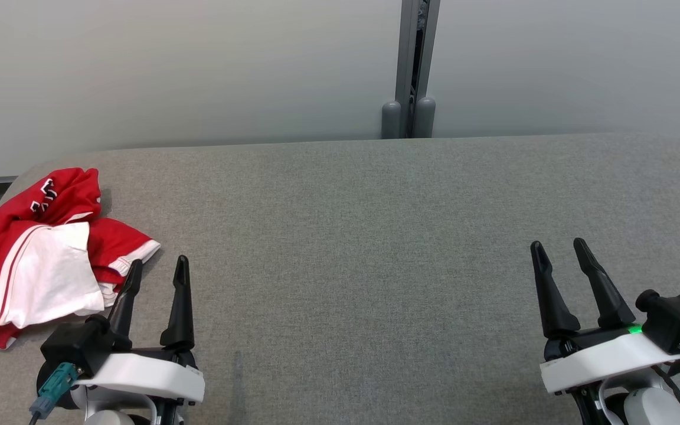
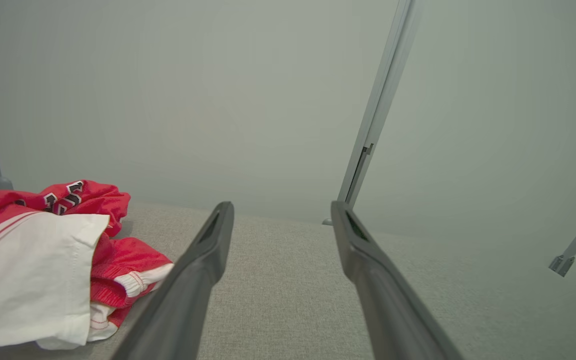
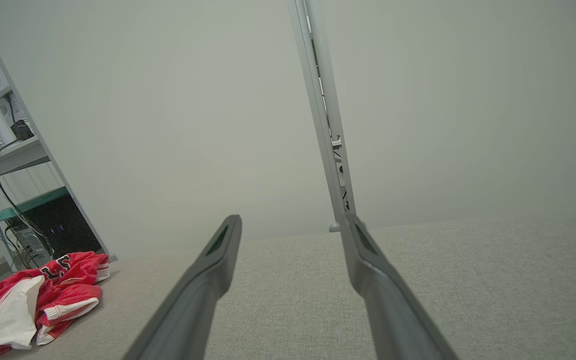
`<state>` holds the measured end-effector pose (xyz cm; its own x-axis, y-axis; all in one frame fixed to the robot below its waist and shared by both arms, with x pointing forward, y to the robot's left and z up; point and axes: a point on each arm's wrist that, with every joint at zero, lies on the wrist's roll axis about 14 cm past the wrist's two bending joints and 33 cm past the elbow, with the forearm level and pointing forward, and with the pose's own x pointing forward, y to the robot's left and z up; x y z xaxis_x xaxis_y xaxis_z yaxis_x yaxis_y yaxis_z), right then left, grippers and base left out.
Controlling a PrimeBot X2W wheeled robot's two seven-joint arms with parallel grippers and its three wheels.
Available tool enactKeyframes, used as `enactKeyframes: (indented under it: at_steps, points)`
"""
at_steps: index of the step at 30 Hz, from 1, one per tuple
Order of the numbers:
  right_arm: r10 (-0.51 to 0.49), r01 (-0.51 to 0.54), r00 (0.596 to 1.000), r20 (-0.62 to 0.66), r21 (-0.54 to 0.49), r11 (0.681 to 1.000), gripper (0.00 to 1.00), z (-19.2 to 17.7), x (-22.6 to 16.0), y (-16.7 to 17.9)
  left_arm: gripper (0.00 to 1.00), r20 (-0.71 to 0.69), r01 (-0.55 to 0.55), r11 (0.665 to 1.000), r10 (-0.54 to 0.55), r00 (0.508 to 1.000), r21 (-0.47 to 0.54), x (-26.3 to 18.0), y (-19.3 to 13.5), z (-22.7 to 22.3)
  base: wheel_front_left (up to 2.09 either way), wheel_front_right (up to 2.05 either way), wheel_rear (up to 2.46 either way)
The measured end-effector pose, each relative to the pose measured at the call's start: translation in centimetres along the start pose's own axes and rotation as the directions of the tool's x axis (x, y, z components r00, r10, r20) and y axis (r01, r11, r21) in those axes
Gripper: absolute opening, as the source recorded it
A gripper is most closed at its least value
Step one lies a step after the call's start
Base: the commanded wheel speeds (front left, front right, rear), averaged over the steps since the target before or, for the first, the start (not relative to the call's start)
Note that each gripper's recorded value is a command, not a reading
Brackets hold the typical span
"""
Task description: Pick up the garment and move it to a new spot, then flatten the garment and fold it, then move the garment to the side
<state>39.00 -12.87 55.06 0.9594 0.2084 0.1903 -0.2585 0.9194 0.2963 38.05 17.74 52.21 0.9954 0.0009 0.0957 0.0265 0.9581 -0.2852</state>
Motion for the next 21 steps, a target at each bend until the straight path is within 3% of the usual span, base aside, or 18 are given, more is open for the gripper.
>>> enactKeyframes:
  at_steps: [21]
  points:
    - [0.046,-0.045,0.999,0.008,-0.139,0.989,1.0,0.34,0.0,0.96,1.0,0.037,0.039,0.988,-0.045,0.998,0.15,-0.19,-0.99,0.61,0.0,0.0,0.0]
